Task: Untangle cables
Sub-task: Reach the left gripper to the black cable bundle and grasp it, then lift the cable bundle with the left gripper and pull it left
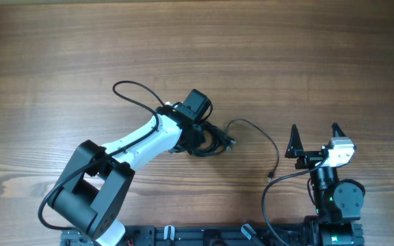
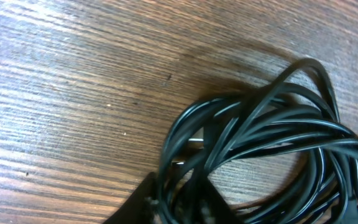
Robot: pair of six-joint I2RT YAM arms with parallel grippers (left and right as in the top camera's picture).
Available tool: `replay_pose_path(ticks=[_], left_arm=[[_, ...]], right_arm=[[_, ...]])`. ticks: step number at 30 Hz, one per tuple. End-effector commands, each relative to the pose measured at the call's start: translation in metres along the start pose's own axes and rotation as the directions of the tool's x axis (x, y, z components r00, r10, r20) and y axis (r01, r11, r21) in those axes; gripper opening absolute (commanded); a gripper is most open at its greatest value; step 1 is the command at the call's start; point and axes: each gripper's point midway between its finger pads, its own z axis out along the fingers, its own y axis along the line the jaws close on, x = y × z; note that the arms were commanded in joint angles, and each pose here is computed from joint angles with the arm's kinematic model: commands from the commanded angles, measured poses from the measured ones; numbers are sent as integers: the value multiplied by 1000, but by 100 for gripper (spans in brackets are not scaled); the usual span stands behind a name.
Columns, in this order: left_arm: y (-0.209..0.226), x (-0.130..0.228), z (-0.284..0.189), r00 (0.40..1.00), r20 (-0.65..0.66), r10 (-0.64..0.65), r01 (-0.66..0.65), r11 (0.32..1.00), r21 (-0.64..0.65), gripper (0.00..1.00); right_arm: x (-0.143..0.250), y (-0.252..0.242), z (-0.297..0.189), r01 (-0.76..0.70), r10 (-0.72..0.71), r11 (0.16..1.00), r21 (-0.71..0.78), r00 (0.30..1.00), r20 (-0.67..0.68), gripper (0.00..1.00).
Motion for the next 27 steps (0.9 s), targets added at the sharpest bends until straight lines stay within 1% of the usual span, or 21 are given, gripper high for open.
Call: replay_pose_path(ticks=[1, 3, 4, 5, 6, 8, 9, 10, 12, 13, 14, 16, 17, 19, 22, 23, 24, 25, 26, 27], left_arm=[[-3, 2, 2, 1000, -11, 0, 1, 1000, 6, 10], [-3, 2, 2, 999, -12, -46, 46, 999, 5, 5], [-2, 2, 2, 991, -14, -136, 136, 991, 1, 4], [-2, 3, 2, 981, -15, -195, 195, 981, -2, 4], [-1, 3, 2, 961, -18, -277, 277, 961, -7, 4], [-1, 8, 2, 899, -37, -435, 435, 900, -18, 4], [-4, 12, 2, 851, -65, -521, 521, 853, -17, 4], [-9, 18, 1, 788, -111, -606, 608, 794, -23, 7], [-23, 35, -3, 668, -234, -706, 716, 696, -55, 7], [-29, 42, -5, 636, -283, -718, 733, 676, -70, 4], [-36, 50, -9, 624, -343, -702, 727, 682, -75, 4], [-42, 56, -12, 624, -394, -675, 711, 700, -72, 4], [-45, 60, -16, 615, -427, -663, 708, 703, -72, 4], [-49, 62, -21, 610, -452, -651, 707, 705, -61, 4], [-55, 56, -31, 628, -448, -636, 708, 706, -9, 4], [-57, 49, -32, 645, -427, -634, 708, 706, 21, 15], [-56, 45, -31, 661, -409, -630, 702, 711, 38, 45], [-57, 44, -30, 714, -400, -575, 650, 757, 73, 75], [-56, 42, -29, 776, -378, -506, 580, 807, 111, 100], [-54, 40, -28, 818, -357, -452, 524, 841, 135, 100]], right_arm=[[-2, 1, 0, 11, -11, 1000, -6, 1000, 10, 100], [-2, 1, 0, 11, -11, 1000, -6, 1000, 10, 100], [-2, 1, 0, 11, -11, 1000, -6, 1000, 10, 100], [-2, 1, 0, 12, -12, 1000, -6, 1000, 10, 100], [-2, 1, 0, 11, -11, 1000, -6, 1000, 10, 100], [-2, 1, 0, 12, -12, 1000, -6, 1000, 10, 100], [-2, 1, 0, 12, -12, 1000, -6, 1000, 10, 100], [-2, 1, 0, 11, -11, 1000, -6, 1000, 10, 100], [-2, 1, 0, 11, -11, 1000, -6, 1000, 10, 100], [-2, 1, 0, 11, -11, 1000, -6, 1000, 10, 100], [-2, 1, 0, 11, -11, 1000, -6, 1000, 10, 100], [-2, 1, 0, 11, -11, 1000, -6, 1000, 10, 100], [-2, 1, 0, 12, -12, 1000, -6, 1000, 10, 100], [-2, 1, 0, 11, -11, 1000, -6, 1000, 10, 100], [-2, 1, 0, 11, -11, 1000, -6, 1000, 10, 100], [-2, 1, 0, 11, -11, 1000, -6, 1000, 10, 100], [-2, 1, 0, 11, -11, 1000, -6, 1000, 10, 100], [-2, 1, 0, 11, -11, 1000, -6, 1000, 10, 100], [-2, 1, 0, 12, -12, 1000, -6, 1000, 10, 100], [-2, 1, 0, 11, -11, 1000, -6, 1000, 10, 100]])
